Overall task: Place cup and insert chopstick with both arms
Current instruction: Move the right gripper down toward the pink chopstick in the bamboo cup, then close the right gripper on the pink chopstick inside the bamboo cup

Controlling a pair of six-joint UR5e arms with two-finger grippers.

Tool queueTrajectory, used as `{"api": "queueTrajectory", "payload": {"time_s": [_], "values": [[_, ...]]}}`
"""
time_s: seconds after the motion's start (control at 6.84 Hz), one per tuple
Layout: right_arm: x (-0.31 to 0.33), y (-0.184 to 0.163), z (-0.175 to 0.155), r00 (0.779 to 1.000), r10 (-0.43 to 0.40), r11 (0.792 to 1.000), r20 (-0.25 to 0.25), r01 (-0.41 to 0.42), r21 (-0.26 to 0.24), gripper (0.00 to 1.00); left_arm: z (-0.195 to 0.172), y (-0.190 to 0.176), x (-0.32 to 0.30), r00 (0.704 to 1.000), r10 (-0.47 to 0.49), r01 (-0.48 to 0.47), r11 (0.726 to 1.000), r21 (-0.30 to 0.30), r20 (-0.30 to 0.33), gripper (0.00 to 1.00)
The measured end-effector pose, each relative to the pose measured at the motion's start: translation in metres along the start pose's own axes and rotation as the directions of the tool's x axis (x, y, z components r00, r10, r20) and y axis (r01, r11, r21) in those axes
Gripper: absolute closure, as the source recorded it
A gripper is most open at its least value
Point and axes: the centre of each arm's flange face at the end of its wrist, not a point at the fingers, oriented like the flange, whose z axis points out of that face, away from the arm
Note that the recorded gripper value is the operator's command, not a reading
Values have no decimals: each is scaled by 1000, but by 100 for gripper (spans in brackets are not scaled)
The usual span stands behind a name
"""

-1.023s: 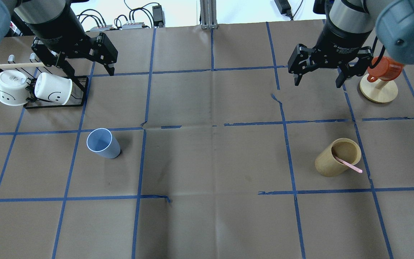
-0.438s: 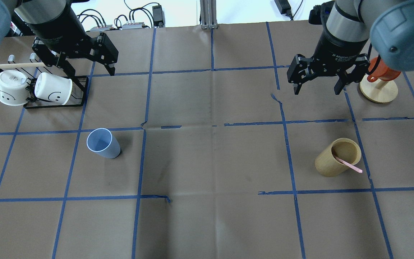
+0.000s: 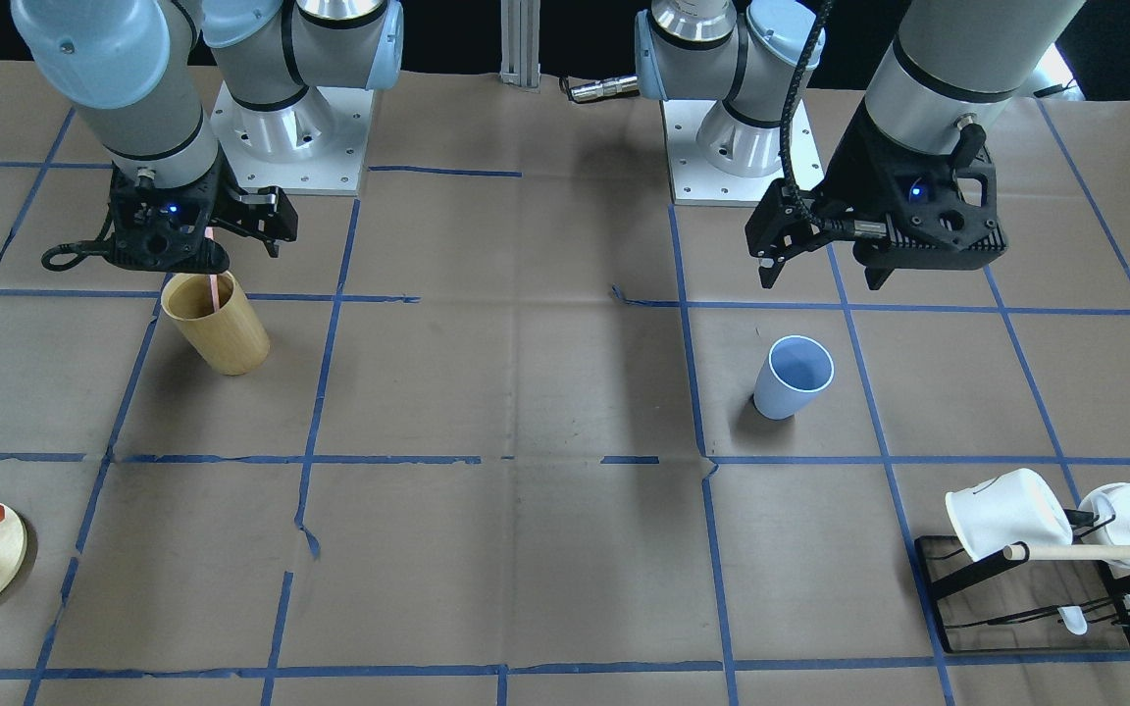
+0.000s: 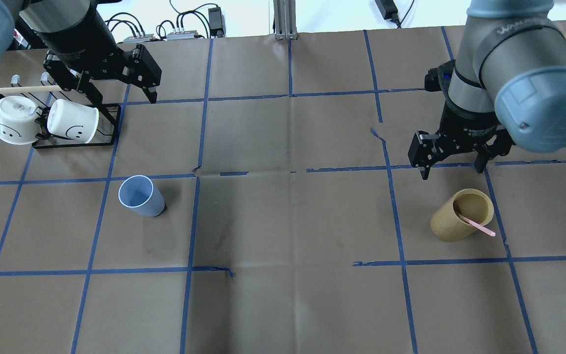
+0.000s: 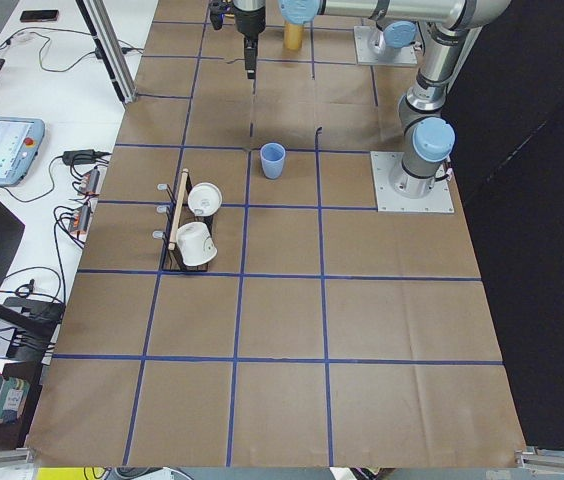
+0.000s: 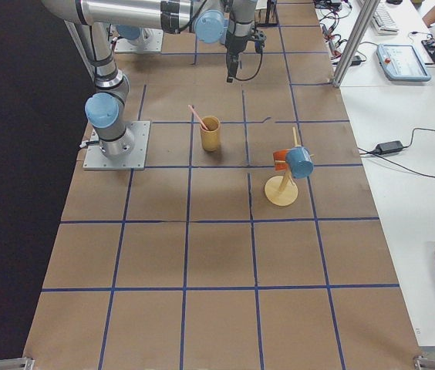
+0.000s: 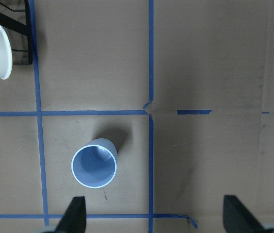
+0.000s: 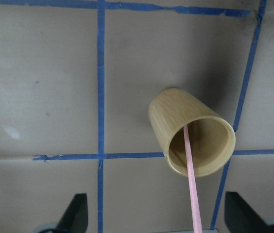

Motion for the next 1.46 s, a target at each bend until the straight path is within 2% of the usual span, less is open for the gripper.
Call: {"api": "queueTrajectory", "payload": {"time_s": [0.15,0.44,1.02,1.46], "values": [[3,8,8,1000,-15,1000,-19,15,-14,0,0,0,0,1000,1,-1,1000,0,1,0],[10,14,28,999,-29,998,-21,28,-60,0,0,0,-1,1000,2,-2,1000,1,3,0],[32,22,74,1000,-28,988,7,29,-154,2,-1,1,-3,1000,-1,1,1000,1,10,0],[46,22,80,1000,20,988,11,-18,-155,70,-2,1,-3,1000,-2,2,1000,1,10,0]]}}
